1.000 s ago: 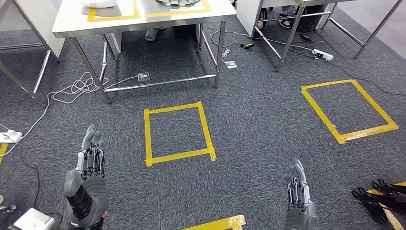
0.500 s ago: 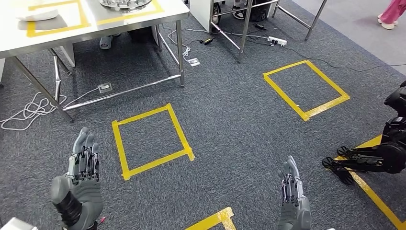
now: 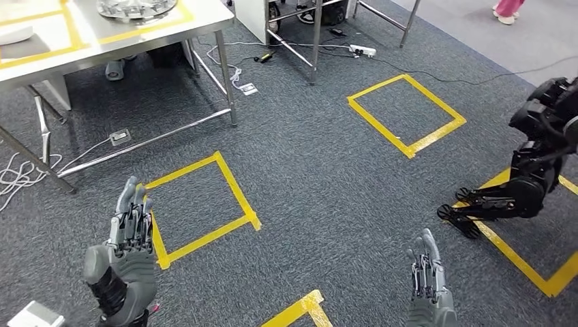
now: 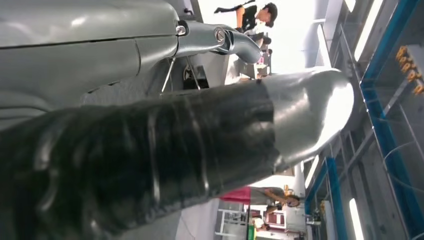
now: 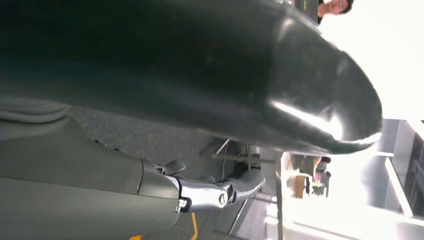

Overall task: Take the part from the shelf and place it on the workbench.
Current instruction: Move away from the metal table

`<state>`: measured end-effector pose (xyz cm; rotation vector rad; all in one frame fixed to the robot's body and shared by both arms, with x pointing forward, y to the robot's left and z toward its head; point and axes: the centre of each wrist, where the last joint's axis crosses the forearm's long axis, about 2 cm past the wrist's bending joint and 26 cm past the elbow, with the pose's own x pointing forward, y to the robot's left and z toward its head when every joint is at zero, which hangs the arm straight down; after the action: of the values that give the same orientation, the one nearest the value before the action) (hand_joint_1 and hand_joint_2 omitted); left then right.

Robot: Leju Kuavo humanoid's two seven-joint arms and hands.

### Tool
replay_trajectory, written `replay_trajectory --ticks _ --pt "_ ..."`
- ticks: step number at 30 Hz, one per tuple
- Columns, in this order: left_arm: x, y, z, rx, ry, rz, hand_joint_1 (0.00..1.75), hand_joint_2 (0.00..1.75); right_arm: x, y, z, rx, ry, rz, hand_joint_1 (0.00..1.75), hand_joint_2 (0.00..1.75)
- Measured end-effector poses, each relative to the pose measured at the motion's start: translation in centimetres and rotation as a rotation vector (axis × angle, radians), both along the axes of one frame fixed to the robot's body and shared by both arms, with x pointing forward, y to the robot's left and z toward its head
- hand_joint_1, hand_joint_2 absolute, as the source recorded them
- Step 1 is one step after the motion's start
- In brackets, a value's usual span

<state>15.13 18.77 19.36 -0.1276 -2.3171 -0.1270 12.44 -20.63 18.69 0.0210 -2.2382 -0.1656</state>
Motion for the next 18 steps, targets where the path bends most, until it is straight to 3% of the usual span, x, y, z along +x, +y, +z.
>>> replay_trajectory --ticks 18 --pt "-0.14 0.04 -0.12 -0.002 0.005 0.004 0.0 0.0 -0.21 -0.08 0.0 0.003 0.004 -0.012 0.0 0.0"
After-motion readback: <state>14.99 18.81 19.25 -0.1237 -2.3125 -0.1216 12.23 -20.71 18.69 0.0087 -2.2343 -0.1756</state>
